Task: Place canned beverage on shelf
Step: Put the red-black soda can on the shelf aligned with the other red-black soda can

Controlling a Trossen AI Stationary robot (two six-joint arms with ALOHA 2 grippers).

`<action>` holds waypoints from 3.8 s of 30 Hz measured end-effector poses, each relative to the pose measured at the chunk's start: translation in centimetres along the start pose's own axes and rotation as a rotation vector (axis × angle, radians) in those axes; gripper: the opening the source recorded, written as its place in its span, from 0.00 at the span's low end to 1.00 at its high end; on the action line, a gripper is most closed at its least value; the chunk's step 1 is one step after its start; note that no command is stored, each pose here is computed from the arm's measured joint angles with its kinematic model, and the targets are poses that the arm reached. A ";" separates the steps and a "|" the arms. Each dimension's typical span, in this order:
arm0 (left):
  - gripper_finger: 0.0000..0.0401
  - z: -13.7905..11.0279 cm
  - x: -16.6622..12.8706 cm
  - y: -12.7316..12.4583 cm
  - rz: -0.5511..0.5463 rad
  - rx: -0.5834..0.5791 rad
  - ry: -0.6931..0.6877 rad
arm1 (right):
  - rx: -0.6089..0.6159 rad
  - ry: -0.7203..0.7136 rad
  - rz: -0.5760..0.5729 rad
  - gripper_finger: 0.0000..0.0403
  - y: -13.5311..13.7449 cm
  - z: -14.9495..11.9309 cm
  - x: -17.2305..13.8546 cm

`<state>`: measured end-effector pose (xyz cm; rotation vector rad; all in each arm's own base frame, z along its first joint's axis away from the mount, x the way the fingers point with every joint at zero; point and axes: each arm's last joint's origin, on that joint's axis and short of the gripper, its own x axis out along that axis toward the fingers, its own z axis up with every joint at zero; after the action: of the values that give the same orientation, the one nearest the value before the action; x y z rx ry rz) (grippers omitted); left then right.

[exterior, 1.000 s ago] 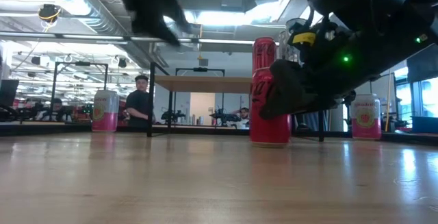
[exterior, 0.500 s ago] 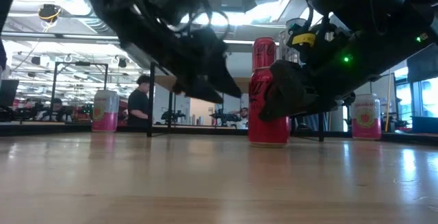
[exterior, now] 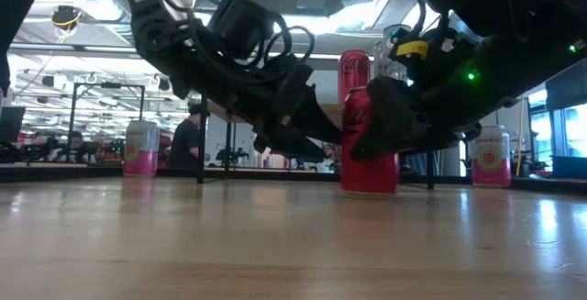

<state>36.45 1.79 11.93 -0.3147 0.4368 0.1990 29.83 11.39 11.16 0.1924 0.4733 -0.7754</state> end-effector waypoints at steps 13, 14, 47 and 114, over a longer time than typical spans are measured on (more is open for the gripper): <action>0.79 -0.1 0.0 -0.4 -0.021 -0.003 0.010 | 0.160 -0.087 -0.053 0.80 0.1 -0.2 1.0; 0.79 -0.1 0.0 -0.4 -0.024 -0.003 0.013 | 0.167 -0.097 -0.056 0.80 0.2 -0.3 1.2; 0.79 7.9 -11.7 -3.5 -0.071 0.066 -0.019 | 0.021 -0.224 0.118 0.69 -1.2 9.0 -6.0; 0.79 10.4 -26.9 -1.2 0.009 0.121 -0.130 | 0.212 -0.068 -0.365 0.81 -10.7 19.0 6.6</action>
<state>16.87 0.94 33.08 -0.1800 0.3202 0.2001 32.71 -6.68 24.80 0.2803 0.3647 -1.1879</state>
